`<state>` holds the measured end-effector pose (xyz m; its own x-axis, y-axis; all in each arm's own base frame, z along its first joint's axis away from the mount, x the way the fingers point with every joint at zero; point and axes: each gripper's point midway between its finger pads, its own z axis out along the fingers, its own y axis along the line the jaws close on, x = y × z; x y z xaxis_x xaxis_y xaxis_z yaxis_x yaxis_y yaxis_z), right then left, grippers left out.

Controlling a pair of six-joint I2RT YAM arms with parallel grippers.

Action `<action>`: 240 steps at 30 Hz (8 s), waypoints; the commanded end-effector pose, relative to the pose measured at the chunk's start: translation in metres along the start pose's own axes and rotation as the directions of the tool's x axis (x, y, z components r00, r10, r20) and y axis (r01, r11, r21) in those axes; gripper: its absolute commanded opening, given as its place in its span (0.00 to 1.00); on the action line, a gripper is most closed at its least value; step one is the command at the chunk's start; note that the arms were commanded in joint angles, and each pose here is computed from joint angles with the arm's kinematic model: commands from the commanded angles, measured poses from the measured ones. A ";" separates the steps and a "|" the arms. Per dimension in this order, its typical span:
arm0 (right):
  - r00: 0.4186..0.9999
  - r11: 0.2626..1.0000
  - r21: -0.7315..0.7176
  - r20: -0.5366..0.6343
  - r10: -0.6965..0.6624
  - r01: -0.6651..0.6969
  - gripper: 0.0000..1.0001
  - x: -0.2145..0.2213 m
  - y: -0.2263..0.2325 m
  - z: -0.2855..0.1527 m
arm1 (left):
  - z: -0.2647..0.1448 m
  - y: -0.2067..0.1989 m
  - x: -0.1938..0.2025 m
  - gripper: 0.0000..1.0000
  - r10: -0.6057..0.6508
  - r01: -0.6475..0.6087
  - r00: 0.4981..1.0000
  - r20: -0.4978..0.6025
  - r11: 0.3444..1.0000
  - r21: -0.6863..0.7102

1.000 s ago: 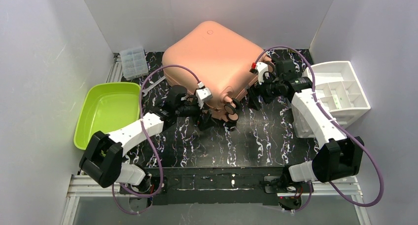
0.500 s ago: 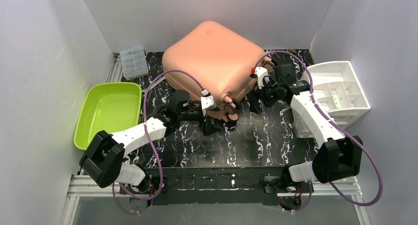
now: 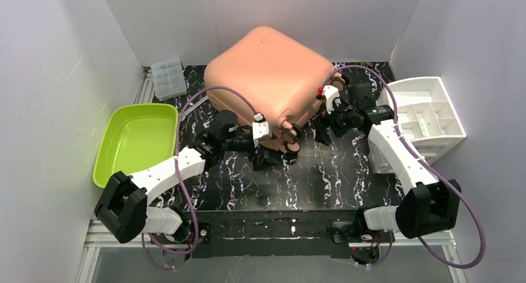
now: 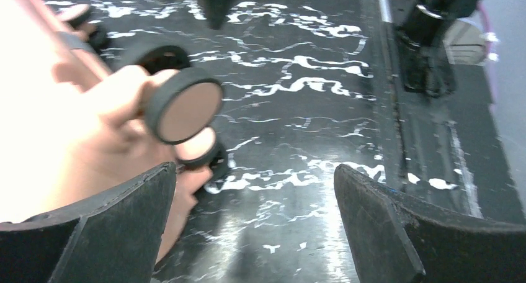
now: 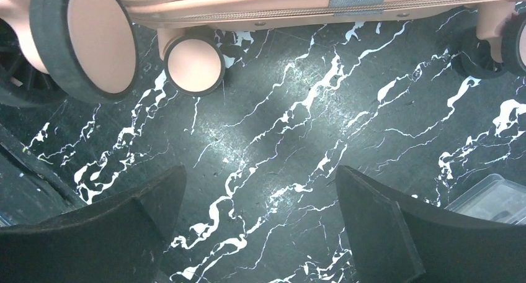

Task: Open, take out, and arrange the luggage
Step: Rotate the luggage at the center of the board.

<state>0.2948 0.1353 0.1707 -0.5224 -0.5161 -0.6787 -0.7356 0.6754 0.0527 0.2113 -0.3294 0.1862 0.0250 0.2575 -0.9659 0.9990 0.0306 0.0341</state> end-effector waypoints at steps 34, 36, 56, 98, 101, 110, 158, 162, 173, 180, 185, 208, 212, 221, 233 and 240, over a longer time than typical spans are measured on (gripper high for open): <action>0.995 0.998 -0.046 0.093 -0.036 0.041 1.00 0.003 0.012 0.005 | -0.004 0.015 0.035 0.98 -0.051 0.052 0.994 -0.097 0.998 0.016; 0.995 0.998 -0.051 0.093 -0.035 0.040 1.00 0.003 0.013 0.006 | -0.003 -0.002 0.026 0.98 -0.076 0.082 0.995 -0.065 0.991 0.103; 0.930 0.968 -0.217 0.313 0.191 -0.126 1.00 -0.019 0.039 0.032 | -0.062 0.012 -0.060 0.96 -0.135 0.140 0.989 -0.058 0.986 0.092; 0.834 0.942 -0.076 0.492 -0.251 0.328 1.00 -0.063 0.051 -0.020 | -0.008 0.036 0.011 0.98 -0.379 0.383 0.922 -0.081 0.923 0.039; 0.825 0.911 -0.149 0.497 -0.268 0.385 1.00 -0.068 0.067 -0.033 | -0.019 0.038 -0.021 0.98 -0.339 0.340 0.941 -0.023 0.937 0.076; 0.867 0.932 -0.168 0.448 -0.219 0.323 0.97 -0.091 0.069 -0.030 | -0.114 0.158 -0.089 0.98 -0.276 0.307 0.952 0.135 0.874 -0.377; 0.751 0.771 -0.467 0.287 0.595 -0.432 0.79 -0.196 -0.106 0.102 | -0.193 0.279 0.028 0.94 -0.641 0.716 0.663 0.387 0.392 -0.578; 0.815 0.897 -0.322 0.399 0.419 -0.303 0.82 -0.210 -0.126 0.080 | -0.227 0.290 0.016 0.93 -0.602 0.719 0.664 0.443 0.350 -0.601; 0.837 0.996 0.052 0.546 0.036 -0.076 0.98 -0.212 -0.117 -0.028 | -0.284 0.242 -0.061 0.98 -0.426 0.663 0.744 0.514 0.380 -0.645; 0.785 0.980 0.037 0.592 -0.179 0.195 0.98 -0.105 -0.016 -0.045 | -0.279 0.196 -0.080 0.98 -0.338 0.571 0.821 0.461 0.517 -0.638; 0.793 0.932 -0.135 0.574 -0.204 0.337 0.98 -0.052 0.033 -0.024 | -0.249 0.186 -0.081 0.98 -0.349 0.508 0.861 0.369 0.618 -0.600; 0.848 0.964 0.032 0.469 -0.249 0.265 0.90 -0.102 0.054 0.027 | -0.235 0.295 -0.002 0.98 -0.530 0.516 0.811 0.250 0.446 -0.731; 0.844 0.962 0.207 0.470 -0.256 0.176 0.89 -0.116 0.020 0.021 | -0.222 0.279 0.010 0.98 -0.567 0.564 0.782 0.259 0.467 -0.682; 0.854 0.870 0.491 0.432 -0.289 0.047 0.90 -0.124 -0.041 0.002 | -0.204 0.233 0.027 0.98 -0.616 0.620 0.746 0.253 0.506 -0.600; 0.885 0.822 0.560 0.430 -0.180 -0.105 0.92 -0.122 -0.108 -0.014 | -0.197 0.202 0.002 0.98 -0.608 0.662 0.735 0.299 0.549 -0.510; 0.878 0.895 0.446 0.432 -0.207 -0.009 0.95 -0.112 -0.081 -0.013 | -0.212 0.188 -0.023 0.98 -0.560 0.638 0.763 0.323 0.570 -0.518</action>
<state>0.4059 0.1197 0.1902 -0.3052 -0.4206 -0.8544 -0.4395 0.8581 -0.2654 0.4255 -0.1059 0.2464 -0.5031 -0.1259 -0.8550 0.4968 0.7674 -0.4054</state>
